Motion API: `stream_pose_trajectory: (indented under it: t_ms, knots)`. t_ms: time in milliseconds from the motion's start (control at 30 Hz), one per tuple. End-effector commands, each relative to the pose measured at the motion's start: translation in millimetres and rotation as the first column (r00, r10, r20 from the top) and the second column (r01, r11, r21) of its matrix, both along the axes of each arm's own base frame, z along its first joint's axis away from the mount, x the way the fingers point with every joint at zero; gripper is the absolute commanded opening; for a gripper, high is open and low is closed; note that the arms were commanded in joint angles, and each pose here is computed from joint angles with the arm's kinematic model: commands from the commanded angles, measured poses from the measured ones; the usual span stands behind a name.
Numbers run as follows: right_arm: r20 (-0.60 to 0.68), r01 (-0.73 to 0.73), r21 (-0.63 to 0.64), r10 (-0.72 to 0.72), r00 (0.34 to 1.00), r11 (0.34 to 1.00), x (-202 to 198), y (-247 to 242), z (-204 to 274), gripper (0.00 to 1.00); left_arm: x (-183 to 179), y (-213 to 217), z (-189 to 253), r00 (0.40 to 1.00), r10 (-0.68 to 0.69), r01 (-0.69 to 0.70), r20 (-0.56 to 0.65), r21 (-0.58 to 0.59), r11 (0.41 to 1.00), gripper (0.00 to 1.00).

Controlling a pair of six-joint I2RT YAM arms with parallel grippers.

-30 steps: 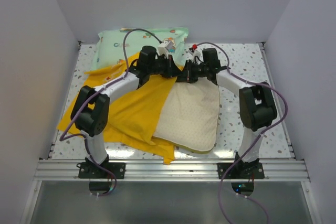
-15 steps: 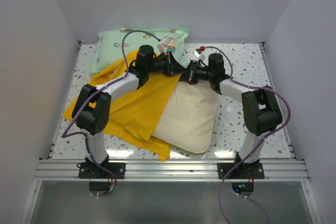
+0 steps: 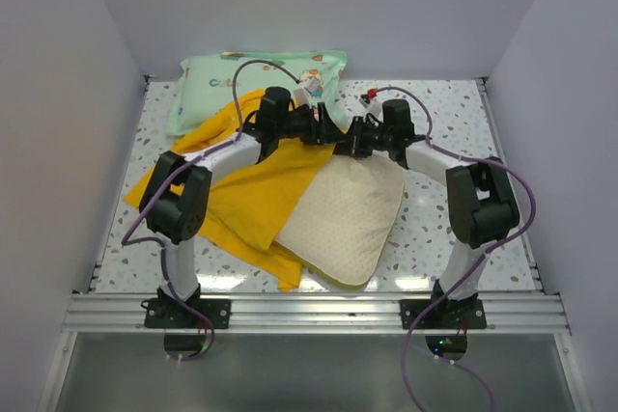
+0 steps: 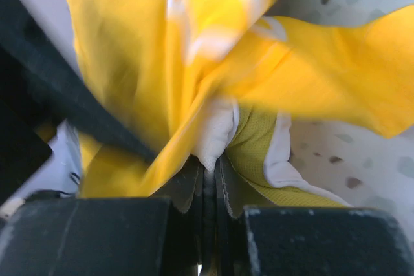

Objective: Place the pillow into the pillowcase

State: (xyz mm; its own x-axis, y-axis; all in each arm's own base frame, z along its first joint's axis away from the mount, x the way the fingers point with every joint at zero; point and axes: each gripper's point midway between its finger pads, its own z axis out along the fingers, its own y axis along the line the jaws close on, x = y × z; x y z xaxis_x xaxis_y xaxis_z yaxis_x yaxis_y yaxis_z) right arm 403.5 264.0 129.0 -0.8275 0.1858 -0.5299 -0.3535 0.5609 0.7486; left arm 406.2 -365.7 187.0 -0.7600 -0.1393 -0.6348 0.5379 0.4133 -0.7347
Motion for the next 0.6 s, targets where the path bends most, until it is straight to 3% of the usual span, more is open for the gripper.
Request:
stream_pose_trajectory:
  t_ms: [0, 33, 67, 133, 167, 233, 267, 333, 367, 433, 467, 567]
  knots:
    - [0.158, -0.110, -0.146, 0.132, 0.979, 0.983, 4, -4, 6, 0.00, 36, 55, -18, 0.976, 0.136, -0.175, 0.168, 0.249, 0.953, 0.64]
    - [0.148, -0.079, -0.186, 0.108, 0.983, 0.979, 10, -11, -2, 0.04, 34, 71, -18, 0.973, 0.138, -0.188, 0.183, 0.298, 0.936, 0.68]
    - [0.136, -0.078, -0.207, 0.107, 0.985, 0.975, 12, -14, -7, 0.14, 31, 87, 4, 0.948, 0.115, -0.216, 0.295, 0.338, 0.916, 0.73]
    - [0.103, -0.101, -0.238, 0.129, 0.986, 0.966, 12, -17, -9, 0.40, 14, 116, -1, 0.942, 0.079, -0.227, 0.325, 0.447, 0.865, 0.80]
    - [0.096, -0.108, -0.249, 0.136, 0.986, 0.962, 10, -18, -7, 0.65, 6, 131, 19, 0.907, 0.023, -0.245, 0.420, 0.483, 0.840, 0.82]
    - [0.131, -0.139, -0.312, 0.187, 0.974, 0.940, -8, -30, 20, 0.82, -25, 165, 5, 0.904, -0.071, -0.226, 0.422, 0.612, 0.758, 0.84]
    - [0.094, -0.149, -0.320, 0.188, 0.978, 0.935, -14, -32, 15, 0.92, -34, 175, 4, 0.902, -0.089, -0.220, 0.422, 0.629, 0.746, 0.84]
    - [0.176, -0.163, -0.364, 0.240, 0.955, 0.917, -28, -41, 44, 0.99, -52, 205, 14, 0.900, -0.070, -0.246, 0.429, 0.634, 0.733, 0.91]
    - [0.143, -0.186, -0.377, 0.255, 0.956, 0.907, -42, -45, 48, 0.99, -61, 213, 9, 0.909, -0.072, -0.224, 0.410, 0.628, 0.745, 0.97]
    - [0.187, -0.272, -0.408, 0.371, 0.910, 0.871, -70, -39, 64, 0.99, -72, 234, 12, 0.927, -0.040, -0.219, 0.374, 0.625, 0.750, 0.98]
    - [0.123, -0.327, -0.426, 0.412, 0.903, 0.844, -92, -39, 57, 0.99, -78, 233, 16, 0.930, -0.059, -0.188, 0.364, 0.606, 0.773, 0.98]
    - [0.072, -0.484, -0.500, 0.592, 0.803, 0.718, -154, -18, 38, 0.99, -103, 232, 13, 0.943, -0.128, -0.093, 0.308, 0.611, 0.786, 0.99]
